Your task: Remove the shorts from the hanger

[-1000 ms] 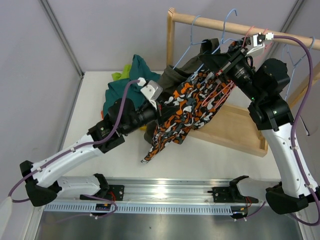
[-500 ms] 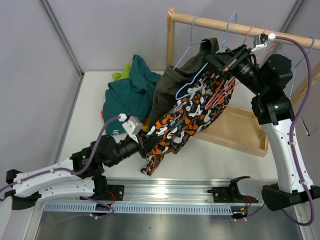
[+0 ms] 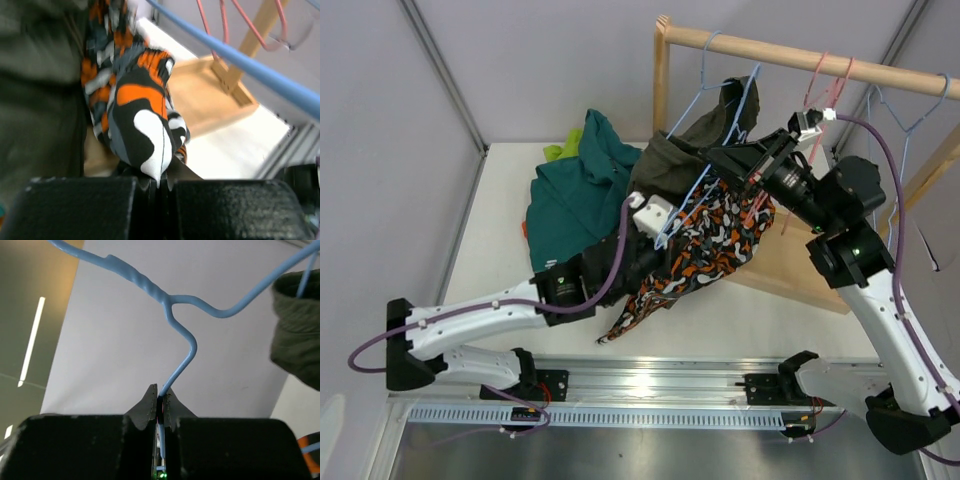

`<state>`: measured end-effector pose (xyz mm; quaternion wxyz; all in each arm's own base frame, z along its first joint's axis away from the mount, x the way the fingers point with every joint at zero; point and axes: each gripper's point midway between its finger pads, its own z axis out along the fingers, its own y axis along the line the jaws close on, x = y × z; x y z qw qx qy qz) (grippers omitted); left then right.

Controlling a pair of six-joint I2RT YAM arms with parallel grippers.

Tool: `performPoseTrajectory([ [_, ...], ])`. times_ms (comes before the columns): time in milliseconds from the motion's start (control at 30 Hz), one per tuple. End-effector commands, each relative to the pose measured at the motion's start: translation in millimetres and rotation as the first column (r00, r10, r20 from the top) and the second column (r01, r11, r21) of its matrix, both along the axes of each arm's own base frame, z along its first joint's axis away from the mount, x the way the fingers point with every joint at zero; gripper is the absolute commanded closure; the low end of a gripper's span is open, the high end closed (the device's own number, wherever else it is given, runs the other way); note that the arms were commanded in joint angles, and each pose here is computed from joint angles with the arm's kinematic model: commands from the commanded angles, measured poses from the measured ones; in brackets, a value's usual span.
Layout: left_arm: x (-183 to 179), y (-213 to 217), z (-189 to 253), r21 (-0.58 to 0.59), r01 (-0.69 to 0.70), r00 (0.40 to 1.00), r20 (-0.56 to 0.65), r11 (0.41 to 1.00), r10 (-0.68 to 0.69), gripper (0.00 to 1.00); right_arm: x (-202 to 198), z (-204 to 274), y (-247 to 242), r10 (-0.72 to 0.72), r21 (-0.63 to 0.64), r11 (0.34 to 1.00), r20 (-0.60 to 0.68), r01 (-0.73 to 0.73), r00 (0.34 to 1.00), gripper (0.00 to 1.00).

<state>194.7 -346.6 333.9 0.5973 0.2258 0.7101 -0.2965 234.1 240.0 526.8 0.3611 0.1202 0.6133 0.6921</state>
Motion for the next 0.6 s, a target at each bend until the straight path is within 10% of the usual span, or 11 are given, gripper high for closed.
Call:
performPoseTrajectory([
  [0,29.0,-9.2,48.1,-0.081,-0.079,0.995,0.05,0.994,0.083,1.0,-32.8,59.0,-19.5,-0.023,0.155,0.988,0.116,0.005,0.993,1.0],
  [567,-28.4,81.1,-8.0,-0.018,-0.136,0.987,-0.089,0.99,0.134,1.0,73.1,67.0,-28.5,-0.196,0.014,0.98,0.169,0.197,0.966,1.0],
])
